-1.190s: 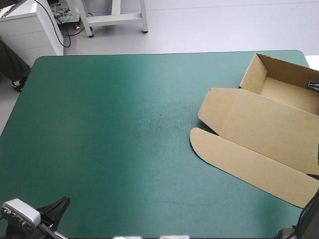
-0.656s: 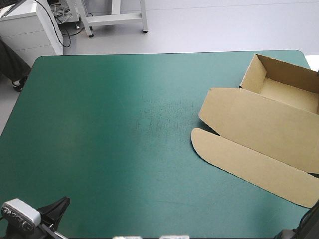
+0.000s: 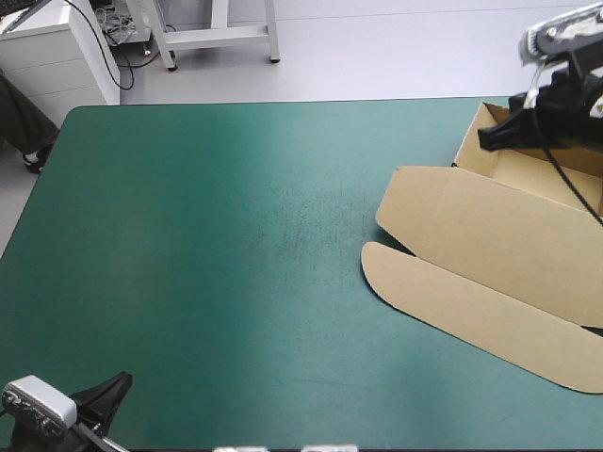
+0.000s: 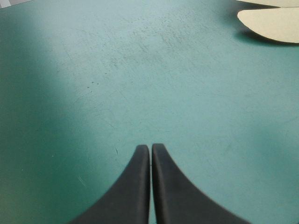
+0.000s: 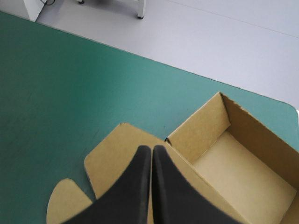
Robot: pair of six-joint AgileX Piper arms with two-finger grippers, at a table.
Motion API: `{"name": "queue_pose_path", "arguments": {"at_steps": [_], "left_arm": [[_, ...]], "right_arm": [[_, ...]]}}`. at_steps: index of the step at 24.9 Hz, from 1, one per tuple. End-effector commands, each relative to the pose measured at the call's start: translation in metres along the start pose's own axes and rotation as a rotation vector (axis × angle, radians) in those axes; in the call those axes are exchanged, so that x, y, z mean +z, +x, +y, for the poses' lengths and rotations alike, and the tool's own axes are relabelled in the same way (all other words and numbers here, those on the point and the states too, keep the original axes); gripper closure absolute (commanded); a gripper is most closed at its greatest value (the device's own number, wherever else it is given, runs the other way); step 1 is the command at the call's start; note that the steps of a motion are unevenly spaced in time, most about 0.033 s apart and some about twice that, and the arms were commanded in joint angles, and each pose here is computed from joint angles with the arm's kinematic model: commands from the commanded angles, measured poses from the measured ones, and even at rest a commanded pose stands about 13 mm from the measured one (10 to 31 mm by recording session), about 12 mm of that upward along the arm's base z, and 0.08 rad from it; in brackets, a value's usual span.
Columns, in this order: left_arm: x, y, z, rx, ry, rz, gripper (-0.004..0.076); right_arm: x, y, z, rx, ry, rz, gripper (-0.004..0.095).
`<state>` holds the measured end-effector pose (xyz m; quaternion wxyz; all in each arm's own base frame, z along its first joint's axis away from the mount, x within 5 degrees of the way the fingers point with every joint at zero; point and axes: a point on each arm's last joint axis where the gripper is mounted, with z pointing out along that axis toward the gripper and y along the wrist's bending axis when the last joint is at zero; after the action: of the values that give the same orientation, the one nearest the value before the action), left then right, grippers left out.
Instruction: Fold the box
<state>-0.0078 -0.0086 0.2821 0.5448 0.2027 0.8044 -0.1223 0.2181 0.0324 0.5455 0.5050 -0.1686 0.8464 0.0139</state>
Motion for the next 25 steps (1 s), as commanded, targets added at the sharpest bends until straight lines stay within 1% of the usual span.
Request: {"name": "queue_pose_path", "arguments": {"at_steps": [1,4,7,13,14,16,18,22,25], "left_arm": [[-0.006,-0.011,0.0,-0.016,-0.001,-0.107,0.0731],[-0.006,-0.011,0.0,-0.015,-0.003,-0.106,0.0731],[-0.006,-0.011,0.0,-0.017,-0.004,-0.106,0.0731],[-0.006,-0.011,0.0,-0.017,-0.004,-0.106,0.0731],[-0.006,-0.011,0.0,-0.017,-0.006,-0.106,0.0731],[-0.006,-0.011,0.0,-0.017,-0.006,-0.106,0.0731],[-0.006,-0.011,0.0,-0.017,-0.006,-0.106,0.0731],[-0.006,-0.011,0.0,-0.017,-0.006,-0.106,0.0731],[-0.006,-0.011,0.0,-0.017,-0.006,-0.106,0.0731]], "right_arm": [[-0.022,0.021,0.017,-0.046,0.015,0.025,0.0917],[-0.025,0.046,0.027,-0.045,0.006,0.053,0.0916],[-0.027,0.076,0.033,-0.032,-0.002,0.052,0.0916],[-0.035,0.144,0.043,0.004,0.004,-0.017,0.0917],[-0.037,0.174,0.048,0.032,0.003,-0.023,0.0917],[-0.041,0.194,0.051,0.043,0.005,-0.041,0.0917],[-0.044,0.229,0.056,0.05,0.005,-0.064,0.0917],[-0.044,0.283,0.064,0.077,0.003,-0.101,0.0917],[-0.043,0.305,0.068,0.077,0.005,-0.12,0.0917]]}}
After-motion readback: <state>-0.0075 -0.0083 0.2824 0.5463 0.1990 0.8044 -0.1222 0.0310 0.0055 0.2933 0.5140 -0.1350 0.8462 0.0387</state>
